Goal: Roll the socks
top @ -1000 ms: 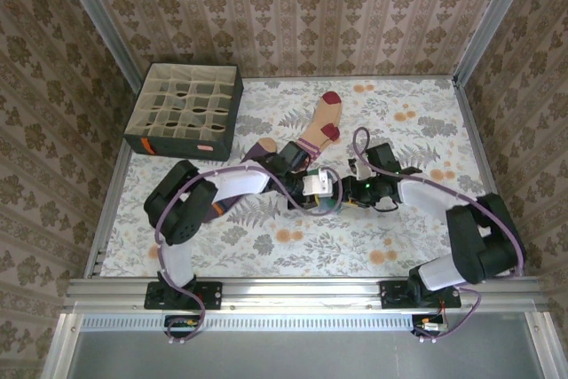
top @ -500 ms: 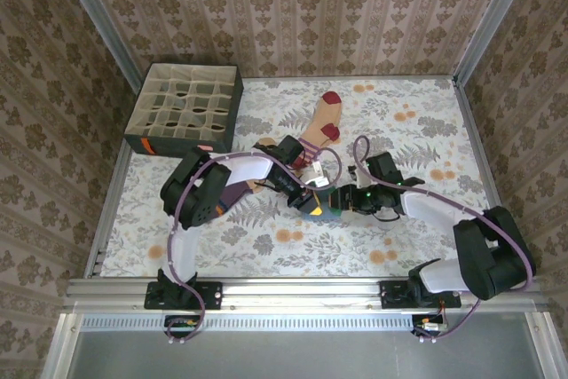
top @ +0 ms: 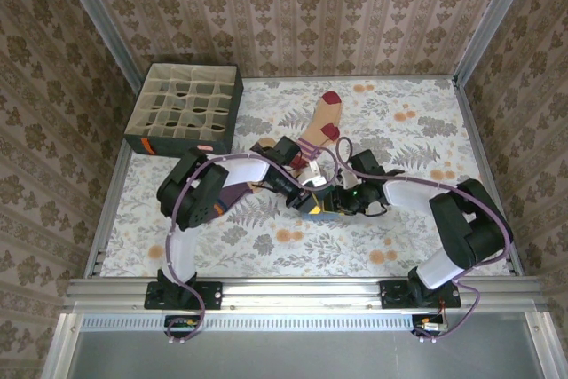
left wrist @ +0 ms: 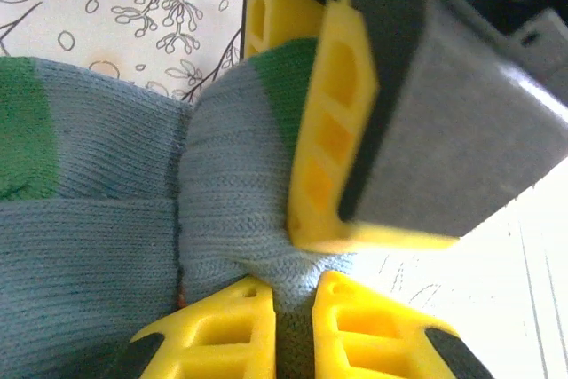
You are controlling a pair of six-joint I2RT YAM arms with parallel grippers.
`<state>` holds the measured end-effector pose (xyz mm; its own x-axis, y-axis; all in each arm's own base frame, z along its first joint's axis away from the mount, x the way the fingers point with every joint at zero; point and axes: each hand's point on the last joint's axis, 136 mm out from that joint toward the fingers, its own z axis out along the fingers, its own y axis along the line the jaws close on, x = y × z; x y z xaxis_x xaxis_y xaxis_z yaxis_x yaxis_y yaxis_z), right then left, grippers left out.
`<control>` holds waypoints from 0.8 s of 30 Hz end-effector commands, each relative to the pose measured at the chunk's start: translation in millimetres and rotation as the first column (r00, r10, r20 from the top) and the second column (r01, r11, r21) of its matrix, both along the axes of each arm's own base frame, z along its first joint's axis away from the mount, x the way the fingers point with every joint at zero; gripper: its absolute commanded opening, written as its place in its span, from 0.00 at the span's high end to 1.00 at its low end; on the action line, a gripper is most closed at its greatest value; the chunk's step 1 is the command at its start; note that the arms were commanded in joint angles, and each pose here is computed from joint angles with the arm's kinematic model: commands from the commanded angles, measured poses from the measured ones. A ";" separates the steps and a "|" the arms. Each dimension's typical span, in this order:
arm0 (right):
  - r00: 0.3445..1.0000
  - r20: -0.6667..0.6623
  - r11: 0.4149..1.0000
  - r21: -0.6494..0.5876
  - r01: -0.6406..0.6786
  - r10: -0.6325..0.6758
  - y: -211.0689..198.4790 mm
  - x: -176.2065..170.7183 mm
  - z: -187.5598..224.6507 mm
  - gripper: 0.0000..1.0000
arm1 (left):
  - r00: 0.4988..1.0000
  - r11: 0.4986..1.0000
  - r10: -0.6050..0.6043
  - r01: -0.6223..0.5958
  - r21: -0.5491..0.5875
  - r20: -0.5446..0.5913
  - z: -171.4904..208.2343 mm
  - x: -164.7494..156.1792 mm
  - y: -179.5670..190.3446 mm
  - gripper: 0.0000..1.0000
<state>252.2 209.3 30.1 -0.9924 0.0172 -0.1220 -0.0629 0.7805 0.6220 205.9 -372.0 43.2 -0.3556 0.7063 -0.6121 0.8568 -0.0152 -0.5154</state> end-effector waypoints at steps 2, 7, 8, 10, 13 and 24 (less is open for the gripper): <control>0.993 -0.081 0.977 -0.201 0.069 -0.087 -29.7 -10.2 -41.8 0.87 | 0.984 0.995 -0.060 0.045 0.090 0.167 -22.9 -17.8 20.4 0.81; 0.984 -0.145 0.965 -0.252 0.066 -0.105 -38.3 -22.8 -53.4 0.90 | 0.946 0.996 -0.060 0.076 -0.038 0.317 8.6 -12.2 12.8 0.75; 0.982 -0.155 0.964 -0.257 0.067 -0.109 -39.1 -24.2 -55.4 0.90 | 0.937 0.995 -0.063 0.086 -0.050 0.343 12.4 -12.7 12.2 0.74; 0.979 -0.171 0.963 -0.262 0.063 -0.111 -39.6 -26.6 -58.5 0.90 | 0.910 0.993 -0.061 0.096 -0.064 0.411 20.1 -10.5 12.3 0.74; 0.976 -0.189 0.964 -0.260 0.054 -0.106 -38.5 -28.4 -60.4 0.90 | 0.814 0.994 -0.039 0.092 -0.062 0.579 29.6 -6.3 15.2 0.69; 0.975 -0.202 0.965 -0.258 0.038 -0.092 -37.3 -29.2 -57.6 0.91 | 0.450 0.996 -0.084 0.013 0.088 0.889 19.8 5.6 22.7 0.53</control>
